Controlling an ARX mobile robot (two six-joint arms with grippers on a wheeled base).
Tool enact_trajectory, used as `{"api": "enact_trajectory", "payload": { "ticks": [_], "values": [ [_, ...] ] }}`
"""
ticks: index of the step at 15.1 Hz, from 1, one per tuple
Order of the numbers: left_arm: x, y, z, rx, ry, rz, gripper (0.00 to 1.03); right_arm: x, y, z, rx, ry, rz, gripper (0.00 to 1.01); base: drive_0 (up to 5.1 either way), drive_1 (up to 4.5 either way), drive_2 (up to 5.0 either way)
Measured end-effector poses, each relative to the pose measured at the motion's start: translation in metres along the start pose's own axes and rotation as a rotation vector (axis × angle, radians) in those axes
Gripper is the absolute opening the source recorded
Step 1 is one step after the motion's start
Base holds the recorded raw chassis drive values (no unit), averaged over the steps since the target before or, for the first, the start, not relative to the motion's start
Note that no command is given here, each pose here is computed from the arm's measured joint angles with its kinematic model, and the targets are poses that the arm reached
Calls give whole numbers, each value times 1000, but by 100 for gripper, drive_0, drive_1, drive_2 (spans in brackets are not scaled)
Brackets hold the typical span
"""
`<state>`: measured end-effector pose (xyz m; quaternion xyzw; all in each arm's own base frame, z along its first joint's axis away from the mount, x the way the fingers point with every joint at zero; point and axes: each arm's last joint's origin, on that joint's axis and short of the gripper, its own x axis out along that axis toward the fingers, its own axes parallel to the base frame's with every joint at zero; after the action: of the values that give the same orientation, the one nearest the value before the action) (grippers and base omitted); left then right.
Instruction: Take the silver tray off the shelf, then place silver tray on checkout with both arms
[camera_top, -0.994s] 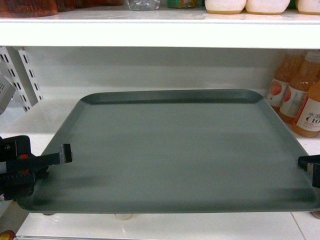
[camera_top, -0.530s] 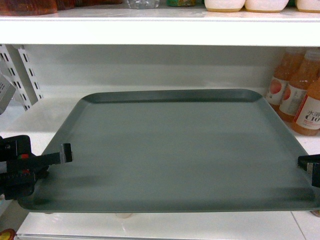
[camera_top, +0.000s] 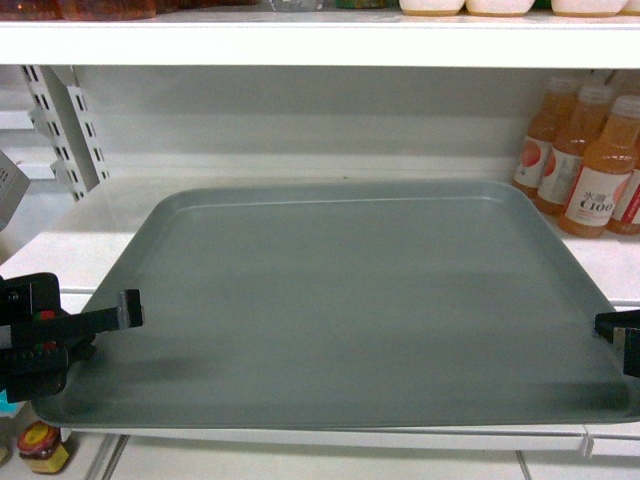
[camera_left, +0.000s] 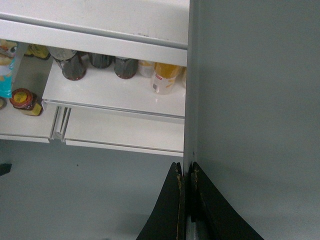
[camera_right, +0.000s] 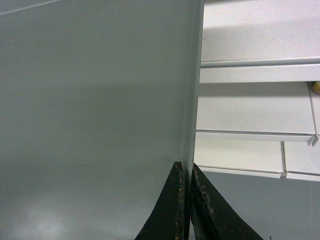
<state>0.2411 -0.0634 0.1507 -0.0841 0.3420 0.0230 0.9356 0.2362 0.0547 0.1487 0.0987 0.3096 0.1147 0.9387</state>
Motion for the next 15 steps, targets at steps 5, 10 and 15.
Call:
{"api": "enact_trajectory", "payload": {
  "ticks": [5, 10, 15],
  "values": [
    [0, 0, 0, 1, 1, 0, 3, 0, 0, 0, 1, 3, -3, 2, 1, -401, 404],
    [0, 0, 0, 1, 0, 1, 3, 0, 0, 0, 3, 0, -2, 2, 6, -402, 413],
    [0, 0, 0, 0, -2, 1, 3, 0, 0, -1, 4, 4, -3, 2, 11, -398, 420]
  ]
}}
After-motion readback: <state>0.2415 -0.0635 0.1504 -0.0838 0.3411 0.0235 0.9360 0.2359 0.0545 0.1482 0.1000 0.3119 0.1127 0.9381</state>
